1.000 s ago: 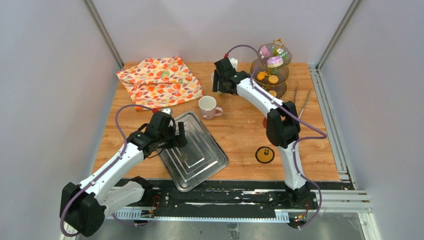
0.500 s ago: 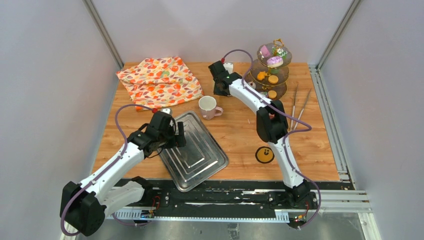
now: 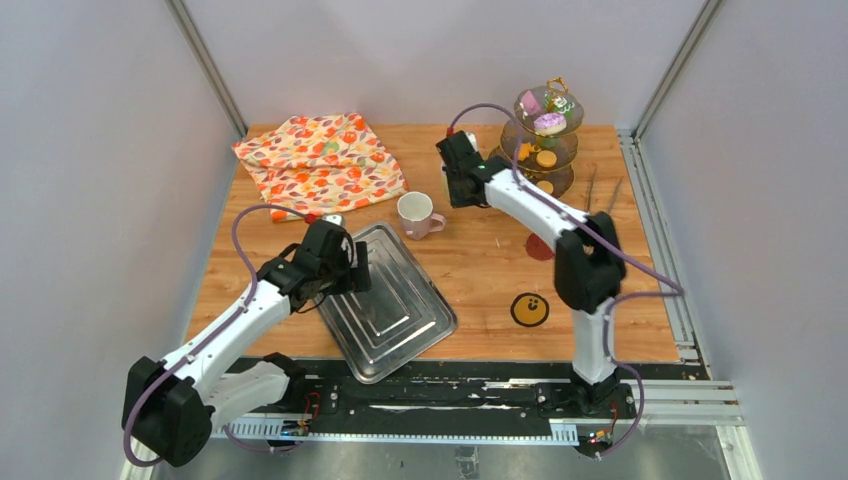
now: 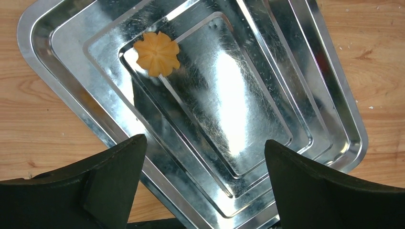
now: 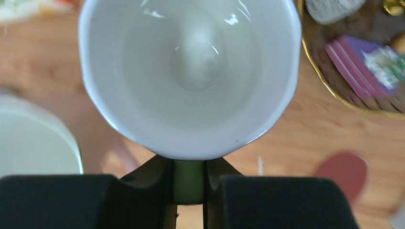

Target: Serve the afternoon tea

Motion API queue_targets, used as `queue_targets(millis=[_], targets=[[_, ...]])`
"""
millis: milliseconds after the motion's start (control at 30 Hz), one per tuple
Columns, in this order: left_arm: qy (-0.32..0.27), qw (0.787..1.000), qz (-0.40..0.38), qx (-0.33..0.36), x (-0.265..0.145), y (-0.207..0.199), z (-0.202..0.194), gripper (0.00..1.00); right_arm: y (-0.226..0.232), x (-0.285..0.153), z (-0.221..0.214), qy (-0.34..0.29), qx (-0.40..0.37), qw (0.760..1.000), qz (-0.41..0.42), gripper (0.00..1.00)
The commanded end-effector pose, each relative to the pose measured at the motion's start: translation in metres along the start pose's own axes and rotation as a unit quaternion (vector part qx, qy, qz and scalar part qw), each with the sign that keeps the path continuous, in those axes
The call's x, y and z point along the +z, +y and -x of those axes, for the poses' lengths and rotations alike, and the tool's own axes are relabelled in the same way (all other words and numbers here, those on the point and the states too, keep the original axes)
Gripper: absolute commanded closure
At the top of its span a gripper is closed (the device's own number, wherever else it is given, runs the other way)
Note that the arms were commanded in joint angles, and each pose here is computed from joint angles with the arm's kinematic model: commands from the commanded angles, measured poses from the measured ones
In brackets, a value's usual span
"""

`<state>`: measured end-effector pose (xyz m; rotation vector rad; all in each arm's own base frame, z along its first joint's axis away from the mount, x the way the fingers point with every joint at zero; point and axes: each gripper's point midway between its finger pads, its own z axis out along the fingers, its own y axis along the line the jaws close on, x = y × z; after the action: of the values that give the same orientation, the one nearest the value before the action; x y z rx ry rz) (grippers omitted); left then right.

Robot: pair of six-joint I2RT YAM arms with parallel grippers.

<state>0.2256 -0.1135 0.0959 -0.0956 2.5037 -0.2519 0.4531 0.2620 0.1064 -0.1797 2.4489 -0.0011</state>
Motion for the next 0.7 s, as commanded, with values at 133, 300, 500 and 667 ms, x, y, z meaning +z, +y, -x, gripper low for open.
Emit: queue_targets(millis=[133,300,500,667], targets=[[-0.011,1.000,-0.011,0.013,0.000,-0.014,0.021,0.02,-0.039,-0.139,-0.022,-0.106,-0.070,0.988,0.089,0.99],[-0.003,1.000,-0.009,0.007,0.004,-0.019,0.024,0.02,-0.096,-0.147,-0.082,-0.104,-0.034,0.994,0.024,0.99],[-0.006,1.000,-0.014,0.006,0.001,-0.025,0.031,0.02,-0.144,-0.144,-0.105,-0.132,0.032,0.990,-0.032,0.99],[0.003,1.000,-0.009,0.005,0.003,-0.024,0.028,0.02,-0.169,-0.131,-0.106,-0.143,0.046,0.987,-0.065,0.99]])
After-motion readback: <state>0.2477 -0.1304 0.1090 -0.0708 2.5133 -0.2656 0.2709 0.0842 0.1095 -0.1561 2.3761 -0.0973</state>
